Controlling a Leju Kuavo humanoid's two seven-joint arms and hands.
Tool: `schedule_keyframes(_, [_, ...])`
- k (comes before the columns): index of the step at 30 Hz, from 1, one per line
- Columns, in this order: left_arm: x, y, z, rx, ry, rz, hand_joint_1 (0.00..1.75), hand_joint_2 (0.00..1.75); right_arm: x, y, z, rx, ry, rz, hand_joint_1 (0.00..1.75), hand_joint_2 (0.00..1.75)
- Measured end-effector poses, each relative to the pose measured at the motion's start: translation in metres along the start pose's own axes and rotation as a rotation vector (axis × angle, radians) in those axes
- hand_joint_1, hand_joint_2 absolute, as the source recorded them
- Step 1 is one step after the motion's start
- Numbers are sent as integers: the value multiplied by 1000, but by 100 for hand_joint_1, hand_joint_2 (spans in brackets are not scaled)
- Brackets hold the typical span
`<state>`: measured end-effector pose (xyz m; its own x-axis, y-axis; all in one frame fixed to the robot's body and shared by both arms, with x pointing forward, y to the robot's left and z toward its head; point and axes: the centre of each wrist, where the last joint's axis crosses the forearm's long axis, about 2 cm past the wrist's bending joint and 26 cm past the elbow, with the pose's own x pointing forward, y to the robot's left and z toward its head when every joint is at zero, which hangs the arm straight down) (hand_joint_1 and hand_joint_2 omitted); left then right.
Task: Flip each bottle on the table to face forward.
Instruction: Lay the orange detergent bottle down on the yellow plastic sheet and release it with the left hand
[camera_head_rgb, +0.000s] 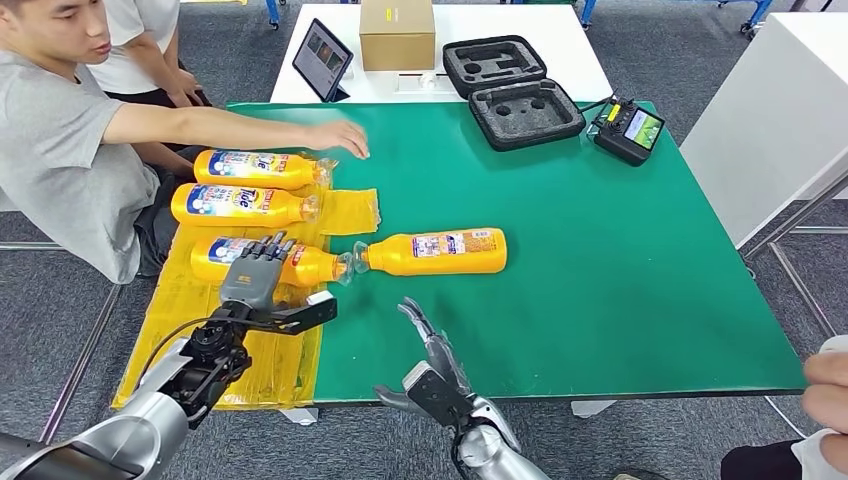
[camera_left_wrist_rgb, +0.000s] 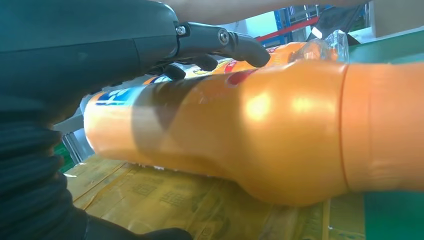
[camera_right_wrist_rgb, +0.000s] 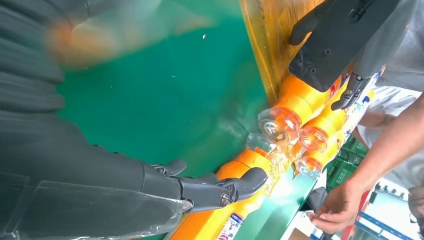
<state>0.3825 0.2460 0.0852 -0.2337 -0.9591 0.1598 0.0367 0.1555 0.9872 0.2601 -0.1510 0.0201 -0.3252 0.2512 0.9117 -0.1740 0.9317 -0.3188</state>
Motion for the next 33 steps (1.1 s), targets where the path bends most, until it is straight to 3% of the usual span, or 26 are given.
schedule_keyframes(21, [18, -4, 0, 66, -56, 28, 0, 175, -3, -6, -3, 3, -4, 25, 0, 175])
schedule_keyframes(33, [41, -8, 27, 136, -175, 165, 0, 175, -4, -7, -1, -7, 3, 28, 0, 175])
